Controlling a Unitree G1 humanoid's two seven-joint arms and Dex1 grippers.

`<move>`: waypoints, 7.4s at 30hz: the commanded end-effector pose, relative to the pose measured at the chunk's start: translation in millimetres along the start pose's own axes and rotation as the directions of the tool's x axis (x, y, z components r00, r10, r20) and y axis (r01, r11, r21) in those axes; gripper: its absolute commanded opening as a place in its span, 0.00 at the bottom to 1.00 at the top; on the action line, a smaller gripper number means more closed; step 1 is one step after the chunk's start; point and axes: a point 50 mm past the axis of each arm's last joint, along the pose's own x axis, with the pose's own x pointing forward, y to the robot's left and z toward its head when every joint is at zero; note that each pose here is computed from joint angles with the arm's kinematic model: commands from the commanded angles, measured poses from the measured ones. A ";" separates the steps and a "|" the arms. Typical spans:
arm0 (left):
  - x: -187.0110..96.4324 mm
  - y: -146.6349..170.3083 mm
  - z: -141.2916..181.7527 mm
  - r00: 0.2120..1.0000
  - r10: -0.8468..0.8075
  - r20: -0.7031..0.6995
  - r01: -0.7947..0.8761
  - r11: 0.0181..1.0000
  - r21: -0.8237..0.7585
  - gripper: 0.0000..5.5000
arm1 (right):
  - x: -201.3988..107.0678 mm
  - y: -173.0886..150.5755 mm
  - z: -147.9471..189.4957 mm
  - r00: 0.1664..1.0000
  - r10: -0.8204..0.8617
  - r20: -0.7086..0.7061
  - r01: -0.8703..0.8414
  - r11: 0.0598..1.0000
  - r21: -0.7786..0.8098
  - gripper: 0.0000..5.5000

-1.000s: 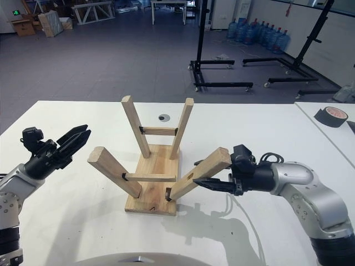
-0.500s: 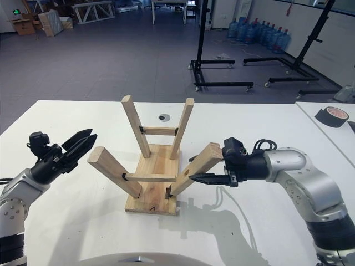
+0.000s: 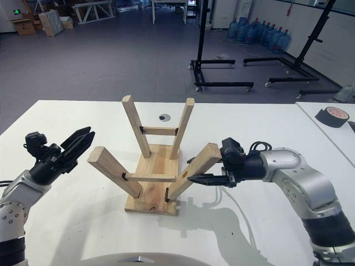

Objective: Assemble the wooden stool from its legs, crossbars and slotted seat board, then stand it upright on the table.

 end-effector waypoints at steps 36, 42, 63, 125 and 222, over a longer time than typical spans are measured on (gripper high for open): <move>13.6 -15.9 -28.5 0.999 -0.035 0.000 0.035 0.999 -0.039 0.73 | 25.6 -15.8 -38.5 0.947 0.010 -0.322 -0.007 1.000 0.010 0.37; 18.7 -19.1 -33.5 0.998 -0.053 -0.024 0.052 0.998 -0.034 0.73 | 37.3 -16.6 -34.7 0.959 0.005 -0.284 0.002 1.000 0.023 0.37; 32.2 -44.0 -66.7 0.989 -0.116 -0.092 0.107 0.989 -0.099 0.73 | 70.1 -10.0 -43.5 0.932 0.033 -0.360 -0.001 0.996 0.088 0.37; 70.0 -122.1 57.1 0.875 -0.438 0.207 0.404 0.895 0.186 0.73 | -25.0 9.0 55.6 0.938 -0.179 0.298 0.156 0.983 0.097 0.60; -51.2 -9.5 -27.6 0.682 -0.113 -0.722 0.329 0.930 0.166 0.73 | 63.3 -26.4 -67.8 0.977 -0.204 -0.053 0.206 0.978 0.020 0.60</move>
